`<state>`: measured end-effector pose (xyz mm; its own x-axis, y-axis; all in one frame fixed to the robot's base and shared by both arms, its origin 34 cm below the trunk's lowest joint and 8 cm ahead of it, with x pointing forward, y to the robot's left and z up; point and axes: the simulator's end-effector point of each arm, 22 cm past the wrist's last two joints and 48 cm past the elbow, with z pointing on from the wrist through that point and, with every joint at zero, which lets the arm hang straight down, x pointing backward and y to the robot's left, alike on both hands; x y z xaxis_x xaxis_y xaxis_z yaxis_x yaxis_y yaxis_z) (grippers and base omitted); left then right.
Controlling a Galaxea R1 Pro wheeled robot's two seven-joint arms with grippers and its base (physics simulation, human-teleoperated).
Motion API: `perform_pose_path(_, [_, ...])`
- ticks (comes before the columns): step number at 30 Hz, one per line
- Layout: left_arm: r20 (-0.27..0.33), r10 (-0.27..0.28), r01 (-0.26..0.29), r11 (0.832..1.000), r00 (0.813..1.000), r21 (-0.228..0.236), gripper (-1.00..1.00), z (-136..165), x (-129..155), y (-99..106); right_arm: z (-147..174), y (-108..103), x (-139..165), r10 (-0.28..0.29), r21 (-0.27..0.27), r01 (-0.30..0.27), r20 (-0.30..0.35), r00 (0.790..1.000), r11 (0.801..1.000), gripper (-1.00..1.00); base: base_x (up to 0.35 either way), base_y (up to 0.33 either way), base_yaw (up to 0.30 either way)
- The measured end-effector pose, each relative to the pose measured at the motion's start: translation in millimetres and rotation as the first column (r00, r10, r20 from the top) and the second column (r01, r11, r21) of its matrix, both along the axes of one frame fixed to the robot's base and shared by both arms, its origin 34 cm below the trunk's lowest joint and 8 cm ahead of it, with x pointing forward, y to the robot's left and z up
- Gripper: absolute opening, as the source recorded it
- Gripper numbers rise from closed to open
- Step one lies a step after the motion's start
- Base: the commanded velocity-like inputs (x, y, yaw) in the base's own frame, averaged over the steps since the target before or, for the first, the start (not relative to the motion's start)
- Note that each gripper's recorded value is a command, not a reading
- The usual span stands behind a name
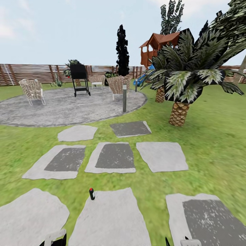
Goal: In the garden, pick up the pesticide atomizer on the floor and spray pesticide onto both trees until each tree trunk is fully covered.
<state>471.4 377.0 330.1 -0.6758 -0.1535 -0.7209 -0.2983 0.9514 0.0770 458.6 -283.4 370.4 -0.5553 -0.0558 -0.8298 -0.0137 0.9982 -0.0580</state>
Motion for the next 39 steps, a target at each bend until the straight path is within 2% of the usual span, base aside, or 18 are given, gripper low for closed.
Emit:
perform_pose_path(12, [-0.015, 0.000, 0.000, 1.000, 1.000, 0.000, 1.00, -5.2, -4.1, 0.0, -5.1, 0.5, -3.6, 0.002, 0.001, -0.002, -0.015, 1.000, 1.000, 1.00, 0.227, -0.192, 0.172])
perform_pose_path(27, [-0.016, 0.000, 0.000, 1.000, 1.000, 0.000, 1.00, -5.7, -4.5, 0.2, -6.1, 0.8, -4.5, 0.004, 0.002, -0.004, -0.018, 1.000, 1.000, 1.00, 0.215, -0.215, 0.030])
perform_pose_path(31, [-0.015, 0.000, 0.000, 1.000, 1.000, 0.000, 1.00, -5.3, -4.1, 0.2, -8.4, 0.6, -6.8, 0.006, 0.000, -0.006, -0.025, 1.000, 1.000, 1.00, 0.088, -0.082, 0.001])
perform_pose_path(35, [-0.014, 0.000, 0.000, 1.000, 1.000, 0.000, 1.00, -5.3, -4.0, 0.0, -20.8, -0.7, -20.2, 0.001, 0.000, -0.001, -0.063, 0.998, 1.000, 1.00, 0.015, -0.014, 0.000])
perform_pose_path(39, [-0.006, -0.005, 0.004, 1.000, 1.000, -0.002, 1.00, -2.8, 2.2, -1.0, -20.9, -1.0, -20.3, -0.001, 0.000, 0.001, -0.064, 0.998, 1.000, 1.00, 0.002, -0.002, 0.000])
